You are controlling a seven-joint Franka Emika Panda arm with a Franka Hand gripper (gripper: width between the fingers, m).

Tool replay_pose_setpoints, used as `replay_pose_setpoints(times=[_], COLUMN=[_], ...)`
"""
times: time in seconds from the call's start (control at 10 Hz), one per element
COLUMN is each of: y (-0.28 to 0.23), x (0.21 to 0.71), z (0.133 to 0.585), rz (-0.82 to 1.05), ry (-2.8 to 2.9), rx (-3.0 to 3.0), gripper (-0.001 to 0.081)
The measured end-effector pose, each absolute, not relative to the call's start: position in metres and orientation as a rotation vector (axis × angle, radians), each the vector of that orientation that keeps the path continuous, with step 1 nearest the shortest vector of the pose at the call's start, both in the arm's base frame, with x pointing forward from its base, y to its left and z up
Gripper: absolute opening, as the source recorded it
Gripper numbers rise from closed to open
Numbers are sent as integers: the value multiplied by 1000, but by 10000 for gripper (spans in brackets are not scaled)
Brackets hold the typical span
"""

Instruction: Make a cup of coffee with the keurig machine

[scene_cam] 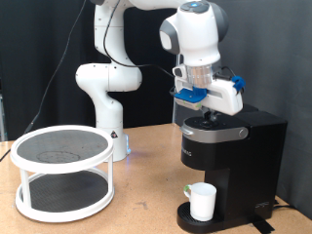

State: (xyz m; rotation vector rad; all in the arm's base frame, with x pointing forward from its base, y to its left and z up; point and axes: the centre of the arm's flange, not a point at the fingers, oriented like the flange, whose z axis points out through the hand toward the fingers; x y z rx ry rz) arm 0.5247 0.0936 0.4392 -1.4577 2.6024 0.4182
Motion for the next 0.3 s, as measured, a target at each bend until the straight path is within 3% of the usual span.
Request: replay_pose_setpoints(times=[0.3], y=[86], x=[512], z=[462], rz=[423], ry=[2561], rx=[-1451], gripper=[0])
